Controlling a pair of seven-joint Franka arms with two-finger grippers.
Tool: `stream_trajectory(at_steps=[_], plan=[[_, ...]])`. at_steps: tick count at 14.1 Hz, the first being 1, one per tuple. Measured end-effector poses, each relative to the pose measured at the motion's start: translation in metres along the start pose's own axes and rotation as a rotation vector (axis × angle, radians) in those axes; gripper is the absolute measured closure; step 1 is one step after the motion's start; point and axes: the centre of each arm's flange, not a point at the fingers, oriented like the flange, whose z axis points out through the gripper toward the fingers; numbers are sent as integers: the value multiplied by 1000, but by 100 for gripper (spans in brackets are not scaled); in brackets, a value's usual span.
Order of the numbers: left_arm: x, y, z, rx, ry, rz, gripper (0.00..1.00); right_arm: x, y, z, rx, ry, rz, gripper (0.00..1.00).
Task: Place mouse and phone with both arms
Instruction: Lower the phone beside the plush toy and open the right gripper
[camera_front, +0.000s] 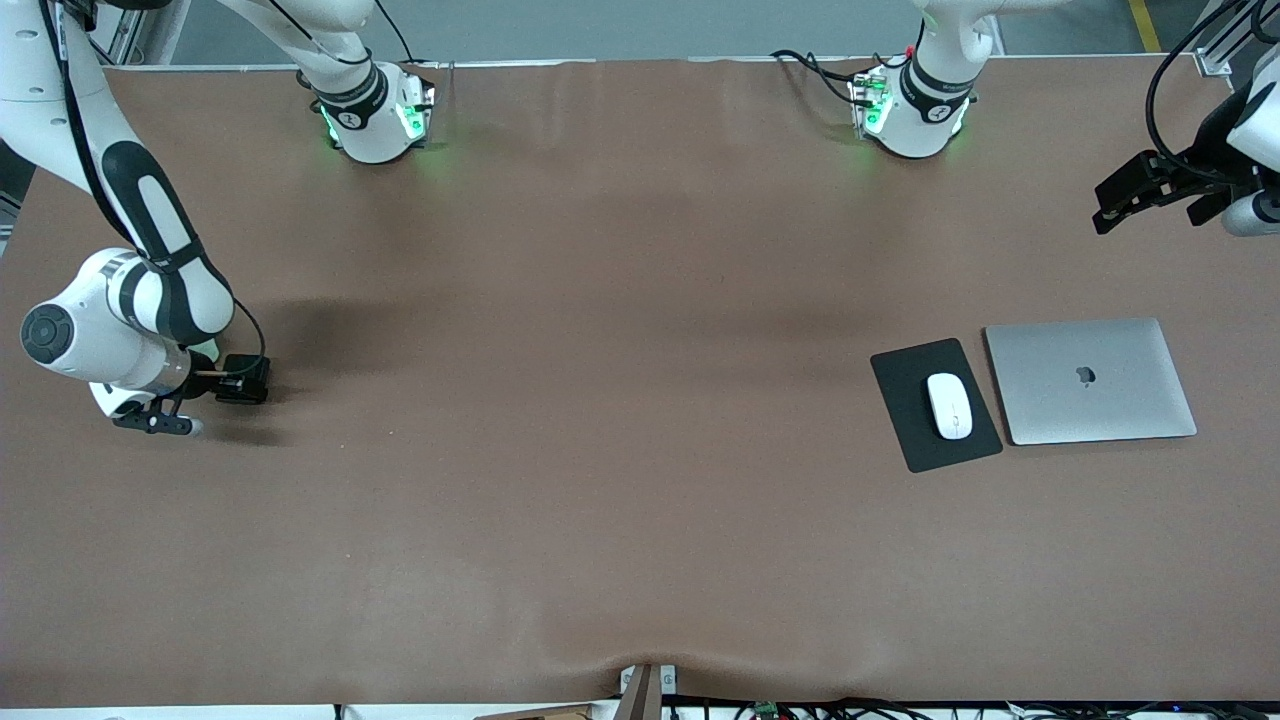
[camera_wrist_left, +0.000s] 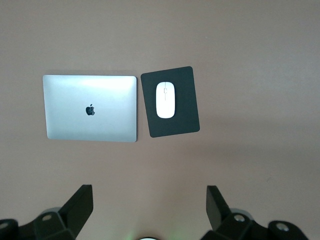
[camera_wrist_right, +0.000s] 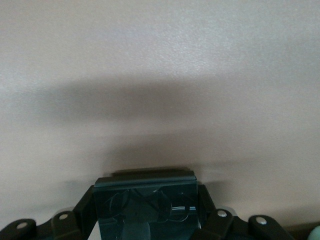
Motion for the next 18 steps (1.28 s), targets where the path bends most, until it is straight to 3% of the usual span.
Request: stream_trajectory(at_steps=[3,5,6,9,14,18], plan=[[1,0,2,0,-4,0,0,-1,2,2,1,-5,4,19],[2,1,4,0,-8,1,0,-1,2,3,2,-10,3,2],[2,1,4,0,-8,1,0,-2,1,3,4,-21,2,0],[2,1,4,0,-8,1,0,7,-3,-18,16,-67,-13,0],[2,1,4,1,-11,1,0,36,-70,-144,9,-44,-131,0],[2,1,3,1,-12,1,0,7,-134,-266,-3,-36,-177,0]])
